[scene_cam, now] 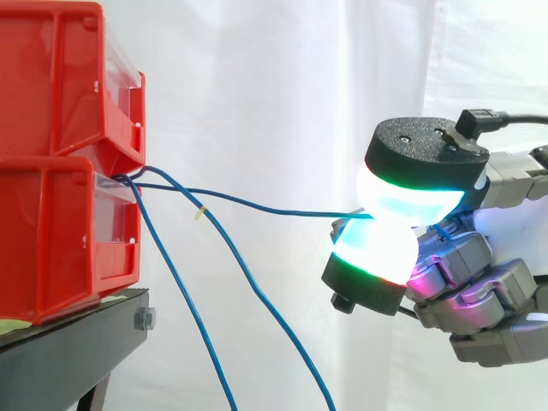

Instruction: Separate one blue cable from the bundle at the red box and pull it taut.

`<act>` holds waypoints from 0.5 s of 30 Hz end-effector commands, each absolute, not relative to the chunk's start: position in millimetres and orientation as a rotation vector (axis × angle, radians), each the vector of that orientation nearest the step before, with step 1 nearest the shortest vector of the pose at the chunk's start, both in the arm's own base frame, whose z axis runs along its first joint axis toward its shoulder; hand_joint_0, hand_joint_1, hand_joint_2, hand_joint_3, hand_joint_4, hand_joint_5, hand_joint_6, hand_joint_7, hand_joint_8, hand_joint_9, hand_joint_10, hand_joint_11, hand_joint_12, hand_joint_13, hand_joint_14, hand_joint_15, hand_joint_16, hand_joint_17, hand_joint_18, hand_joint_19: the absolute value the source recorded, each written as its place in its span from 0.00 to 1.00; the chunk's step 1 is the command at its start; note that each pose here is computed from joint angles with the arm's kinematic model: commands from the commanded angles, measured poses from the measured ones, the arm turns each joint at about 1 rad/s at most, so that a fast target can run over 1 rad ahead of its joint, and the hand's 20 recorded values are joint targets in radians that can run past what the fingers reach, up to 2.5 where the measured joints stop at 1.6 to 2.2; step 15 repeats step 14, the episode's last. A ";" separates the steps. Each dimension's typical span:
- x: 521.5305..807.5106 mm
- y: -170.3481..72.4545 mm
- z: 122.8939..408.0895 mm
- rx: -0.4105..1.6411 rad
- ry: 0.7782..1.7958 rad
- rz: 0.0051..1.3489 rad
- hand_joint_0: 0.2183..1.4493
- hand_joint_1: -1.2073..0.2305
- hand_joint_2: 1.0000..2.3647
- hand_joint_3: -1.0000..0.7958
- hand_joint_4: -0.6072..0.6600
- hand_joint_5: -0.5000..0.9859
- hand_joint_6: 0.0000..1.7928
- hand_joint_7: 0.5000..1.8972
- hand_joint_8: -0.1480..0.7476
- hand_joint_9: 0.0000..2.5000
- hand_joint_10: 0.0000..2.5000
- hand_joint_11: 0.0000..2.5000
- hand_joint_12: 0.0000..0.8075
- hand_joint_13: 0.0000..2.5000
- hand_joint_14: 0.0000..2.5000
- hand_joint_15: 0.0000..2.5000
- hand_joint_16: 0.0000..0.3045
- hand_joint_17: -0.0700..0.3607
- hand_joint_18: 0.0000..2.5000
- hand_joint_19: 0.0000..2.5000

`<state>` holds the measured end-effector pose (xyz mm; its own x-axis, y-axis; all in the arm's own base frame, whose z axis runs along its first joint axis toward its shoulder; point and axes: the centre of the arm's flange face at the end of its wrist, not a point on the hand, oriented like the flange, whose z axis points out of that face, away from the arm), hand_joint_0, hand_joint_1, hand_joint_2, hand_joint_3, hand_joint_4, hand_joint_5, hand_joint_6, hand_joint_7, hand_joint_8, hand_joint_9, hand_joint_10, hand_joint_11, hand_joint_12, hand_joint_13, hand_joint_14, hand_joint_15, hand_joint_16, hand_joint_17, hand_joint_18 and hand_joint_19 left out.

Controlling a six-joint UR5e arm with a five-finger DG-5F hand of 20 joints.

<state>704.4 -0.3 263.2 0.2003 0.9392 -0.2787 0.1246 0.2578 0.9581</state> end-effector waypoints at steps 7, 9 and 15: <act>704.4 -0.3 263.4 1.169 1.233 0.803 0.32 0.30 0.01 0.52 0.52 0.24 0.49 0.58 0.56 0.13 1.00 1.00 0.56 0.31 0.99 0.60 0.17 0.43 0.55 0.55; 704.4 -0.3 263.4 1.169 1.233 0.803 0.32 0.30 0.01 0.52 0.52 0.24 0.49 0.59 0.55 0.13 1.00 1.00 0.57 0.31 0.99 0.60 0.17 0.43 0.55 0.55; 704.4 -0.3 263.4 1.169 1.233 0.803 0.32 0.30 0.01 0.52 0.52 0.24 0.49 0.59 0.56 0.13 1.00 1.00 0.56 0.31 0.99 0.60 0.17 0.43 0.55 0.55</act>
